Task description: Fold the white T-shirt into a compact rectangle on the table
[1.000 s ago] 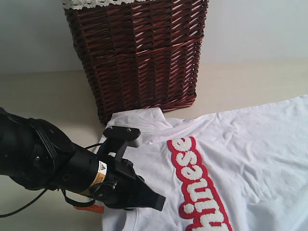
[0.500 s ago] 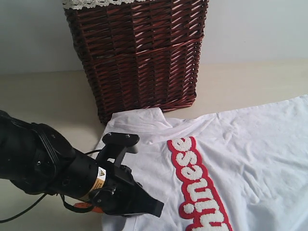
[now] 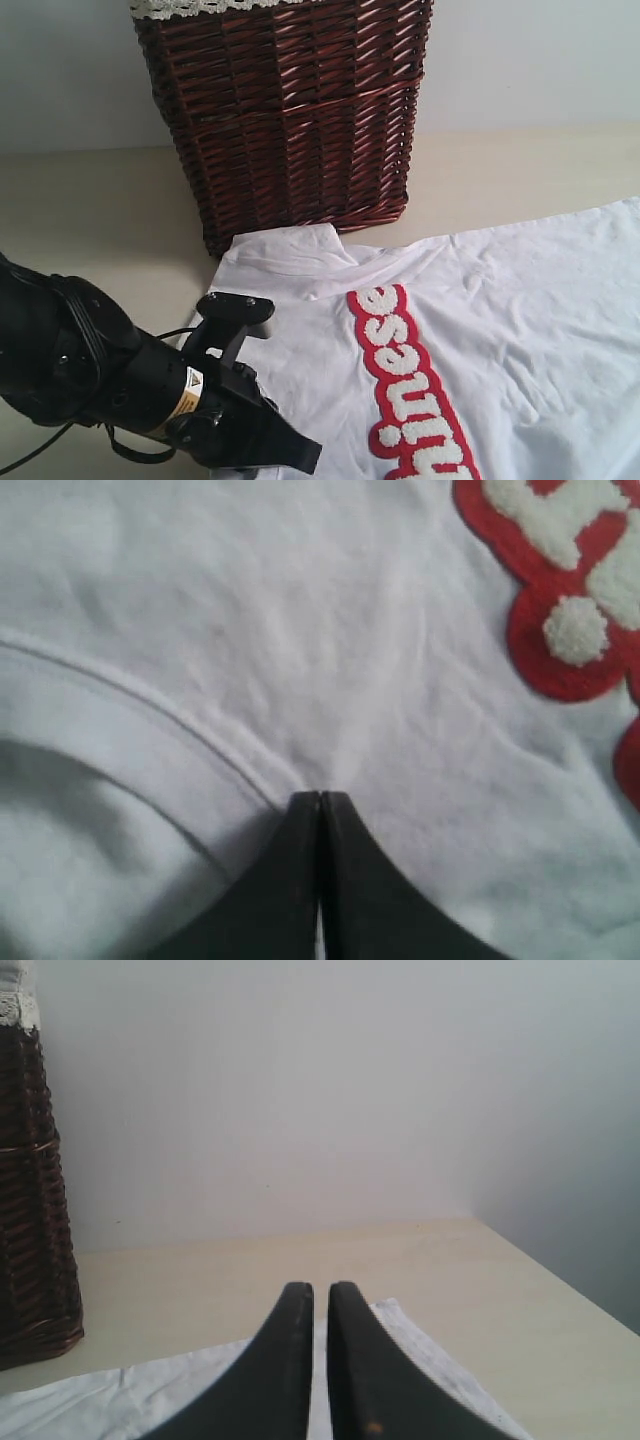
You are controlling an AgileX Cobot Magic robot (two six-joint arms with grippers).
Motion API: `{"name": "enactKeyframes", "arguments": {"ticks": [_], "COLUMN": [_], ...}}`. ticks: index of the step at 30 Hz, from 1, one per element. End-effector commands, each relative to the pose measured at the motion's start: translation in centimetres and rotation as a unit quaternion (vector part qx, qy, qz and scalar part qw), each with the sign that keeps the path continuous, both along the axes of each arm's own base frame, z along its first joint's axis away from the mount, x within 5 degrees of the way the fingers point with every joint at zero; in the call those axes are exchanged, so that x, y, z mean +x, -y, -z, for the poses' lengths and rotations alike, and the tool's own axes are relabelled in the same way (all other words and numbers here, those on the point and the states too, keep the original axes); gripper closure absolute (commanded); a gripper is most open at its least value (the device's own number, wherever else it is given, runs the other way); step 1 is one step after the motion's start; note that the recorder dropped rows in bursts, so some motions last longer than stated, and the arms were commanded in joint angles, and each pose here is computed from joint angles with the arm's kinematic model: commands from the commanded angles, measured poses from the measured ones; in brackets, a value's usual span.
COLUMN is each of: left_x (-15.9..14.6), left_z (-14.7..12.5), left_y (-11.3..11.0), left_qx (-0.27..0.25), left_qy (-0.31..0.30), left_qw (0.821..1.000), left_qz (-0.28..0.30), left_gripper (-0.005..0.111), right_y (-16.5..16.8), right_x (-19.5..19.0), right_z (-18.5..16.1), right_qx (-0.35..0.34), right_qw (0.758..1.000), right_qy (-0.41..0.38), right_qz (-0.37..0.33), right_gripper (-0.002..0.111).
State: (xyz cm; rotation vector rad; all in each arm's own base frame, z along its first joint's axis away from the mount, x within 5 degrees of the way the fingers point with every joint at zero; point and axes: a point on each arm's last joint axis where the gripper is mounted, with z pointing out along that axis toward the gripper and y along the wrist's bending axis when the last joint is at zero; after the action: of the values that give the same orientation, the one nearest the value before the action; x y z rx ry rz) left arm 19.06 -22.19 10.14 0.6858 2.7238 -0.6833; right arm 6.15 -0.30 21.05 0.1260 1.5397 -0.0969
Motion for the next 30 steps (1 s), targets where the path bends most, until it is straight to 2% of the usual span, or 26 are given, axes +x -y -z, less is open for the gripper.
{"name": "enactKeyframes", "arguments": {"ticks": [1, 6, 9, 15, 18, 21, 25, 28, 30], "left_x": [-2.0, -4.6, -4.8, -3.3, -1.1, 2.5, 6.9, 9.0, 9.8], "left_z": [1.3, 1.7, 0.8, -4.5, -5.7, -4.9, -5.8, -6.6, -6.9], "left_y": [-1.6, -4.1, -4.5, -3.0, -2.7, -3.2, -4.3, -4.1, -3.4], "left_qx": [0.025, 0.045, 0.038, -0.047, -0.044, -0.023, 0.009, 0.048, 0.064], "left_qy": [-0.035, -0.062, -0.043, 0.037, 0.096, 0.11, 0.18, 0.251, 0.284], "left_qw": [0.999, 0.997, 0.998, 0.998, 0.994, 0.992, 0.978, 0.964, 0.957], "left_qz": [0.009, 0.01, 0.007, 0.006, -0.016, -0.054, -0.103, -0.067, -0.013], "left_gripper": [0.107, 0.107, 0.107, 0.107, 0.107, 0.107, 0.107, 0.102, 0.089], "right_y": [0.0, 0.0, 0.0, 0.0, 0.0, 0.0, 0.0, 0.0, 0.0], "right_x": [0.0, 0.0, 0.0, 0.0, 0.0, 0.0, 0.0, 0.0, 0.0], "right_z": [0.1, 0.1, 0.1, 0.1, 0.1, 0.1, 0.1, 0.1, 0.1], "right_qx": [-0.001, -0.001, -0.001, -0.001, -0.001, -0.001, -0.001, -0.001, -0.001], "right_qw": [1.0, 1.0, 1.0, 1.0, 1.0, 1.0, 1.0, 1.0, 1.0], "right_qy": [0.001, 0.001, 0.001, 0.001, 0.001, 0.001, 0.001, 0.001, 0.001], "right_qz": [0.003, 0.003, 0.003, 0.003, 0.003, 0.003, 0.003, 0.003, 0.003], "right_gripper": [0.1, 0.1, 0.1, 0.1, 0.1, 0.1, 0.1, 0.1, 0.1]}}
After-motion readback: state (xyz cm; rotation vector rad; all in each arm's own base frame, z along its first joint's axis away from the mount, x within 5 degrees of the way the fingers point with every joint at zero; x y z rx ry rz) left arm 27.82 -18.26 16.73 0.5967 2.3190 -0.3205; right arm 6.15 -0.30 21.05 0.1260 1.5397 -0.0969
